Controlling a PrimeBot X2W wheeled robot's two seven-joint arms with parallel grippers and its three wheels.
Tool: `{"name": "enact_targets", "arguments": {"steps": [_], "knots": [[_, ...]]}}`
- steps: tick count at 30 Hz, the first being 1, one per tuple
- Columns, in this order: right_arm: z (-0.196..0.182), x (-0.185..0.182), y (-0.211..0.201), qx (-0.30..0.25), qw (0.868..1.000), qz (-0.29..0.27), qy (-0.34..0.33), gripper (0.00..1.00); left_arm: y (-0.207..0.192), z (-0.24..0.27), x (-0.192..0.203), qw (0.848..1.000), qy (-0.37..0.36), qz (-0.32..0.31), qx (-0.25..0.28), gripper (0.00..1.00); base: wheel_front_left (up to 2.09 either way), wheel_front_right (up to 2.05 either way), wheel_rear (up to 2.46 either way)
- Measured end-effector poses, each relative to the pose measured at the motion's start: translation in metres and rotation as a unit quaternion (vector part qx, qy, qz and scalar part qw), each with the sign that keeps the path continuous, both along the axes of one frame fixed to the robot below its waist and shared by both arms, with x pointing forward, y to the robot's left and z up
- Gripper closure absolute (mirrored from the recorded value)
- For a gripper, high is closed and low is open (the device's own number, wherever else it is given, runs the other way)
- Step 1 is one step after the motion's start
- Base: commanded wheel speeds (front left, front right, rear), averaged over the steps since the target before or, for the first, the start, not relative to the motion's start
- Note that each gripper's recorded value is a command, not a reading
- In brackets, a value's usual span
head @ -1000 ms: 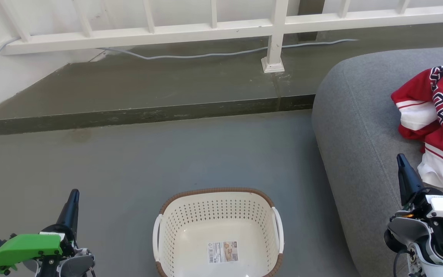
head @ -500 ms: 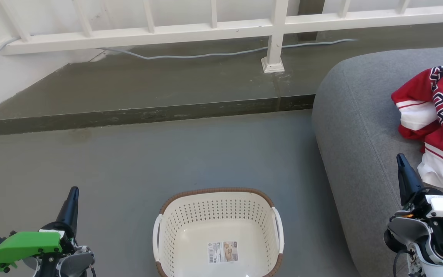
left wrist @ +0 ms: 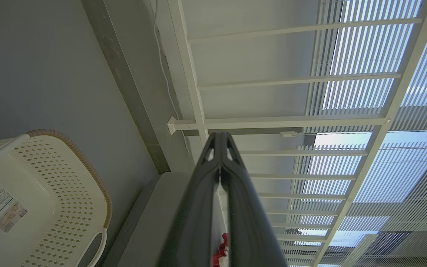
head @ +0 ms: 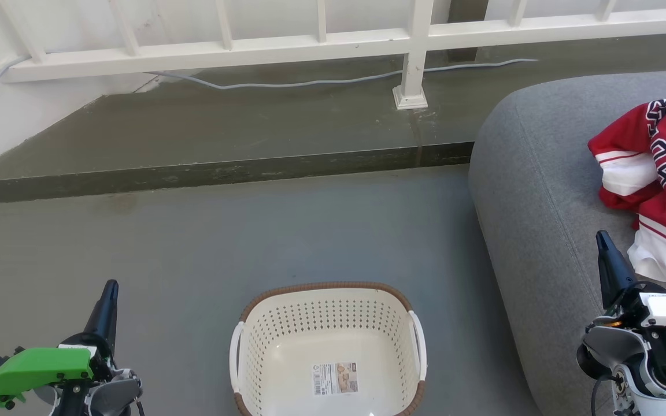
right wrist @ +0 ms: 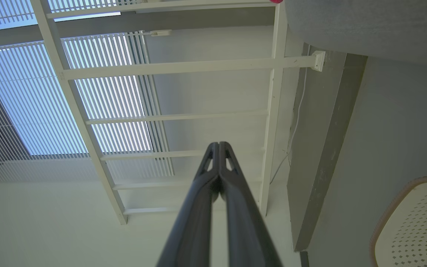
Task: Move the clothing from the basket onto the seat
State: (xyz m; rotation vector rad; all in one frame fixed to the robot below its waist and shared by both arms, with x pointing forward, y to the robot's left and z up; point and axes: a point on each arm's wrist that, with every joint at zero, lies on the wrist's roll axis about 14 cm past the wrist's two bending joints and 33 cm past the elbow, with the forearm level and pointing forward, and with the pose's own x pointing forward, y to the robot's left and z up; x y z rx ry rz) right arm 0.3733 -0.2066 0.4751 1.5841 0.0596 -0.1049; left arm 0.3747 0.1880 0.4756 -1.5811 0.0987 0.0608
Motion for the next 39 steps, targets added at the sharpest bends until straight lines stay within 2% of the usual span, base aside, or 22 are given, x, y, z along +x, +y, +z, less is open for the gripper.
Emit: {"name": "enact_targets", "arguments": {"steps": [39], "knots": [[0.0002,0.0001,0.0003,0.000,1.000,0.000,0.000,1.00,-0.0004,0.0007,0.0004,1.000,-0.001,0.000,-0.001,1.00,0.00,0.00,0.00]]}}
